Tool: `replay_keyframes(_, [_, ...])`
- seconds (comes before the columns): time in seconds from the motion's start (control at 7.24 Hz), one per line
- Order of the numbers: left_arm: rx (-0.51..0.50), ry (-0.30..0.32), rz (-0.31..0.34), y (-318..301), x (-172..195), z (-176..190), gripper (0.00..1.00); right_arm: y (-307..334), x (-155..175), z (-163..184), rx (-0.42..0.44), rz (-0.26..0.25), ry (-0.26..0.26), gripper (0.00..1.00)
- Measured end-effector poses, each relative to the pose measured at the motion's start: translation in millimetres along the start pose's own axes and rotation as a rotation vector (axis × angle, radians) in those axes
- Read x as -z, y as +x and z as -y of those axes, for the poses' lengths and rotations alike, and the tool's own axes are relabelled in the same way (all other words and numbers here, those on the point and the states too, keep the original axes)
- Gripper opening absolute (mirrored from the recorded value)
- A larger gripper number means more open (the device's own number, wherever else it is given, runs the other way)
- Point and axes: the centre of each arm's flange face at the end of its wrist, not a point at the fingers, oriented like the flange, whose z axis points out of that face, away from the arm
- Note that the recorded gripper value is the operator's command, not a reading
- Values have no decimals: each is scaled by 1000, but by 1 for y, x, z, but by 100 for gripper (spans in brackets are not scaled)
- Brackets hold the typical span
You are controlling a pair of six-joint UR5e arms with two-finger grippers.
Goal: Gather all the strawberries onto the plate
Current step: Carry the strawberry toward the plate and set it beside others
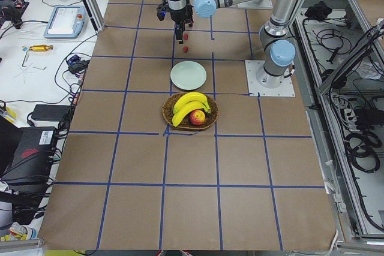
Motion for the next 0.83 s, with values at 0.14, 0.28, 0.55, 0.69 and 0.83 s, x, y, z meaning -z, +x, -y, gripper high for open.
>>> replay_keyframes(0.14, [-1, 0, 0, 0, 0, 0, 100, -4, 16, 3, 5, 12, 27, 0])
replay_keyframes(0.28, [-1, 1, 0, 0, 0, 0, 100, -12, 41, 7, 18, 45, 65, 0])
replay_keyframes(0.55, [7, 1, -7, 1, 0, 0, 100, -32, 80, 9, 64, 127, 110, 0])
replay_keyframes(0.69, [11, 1, -9, 1, -1, 1, 100, -44, 84, 4, 92, 152, 112, 0])
replay_keyframes(0.83, [13, -1, -10, 1, -1, 1, 100, -60, 79, -3, 128, 167, 118, 0])
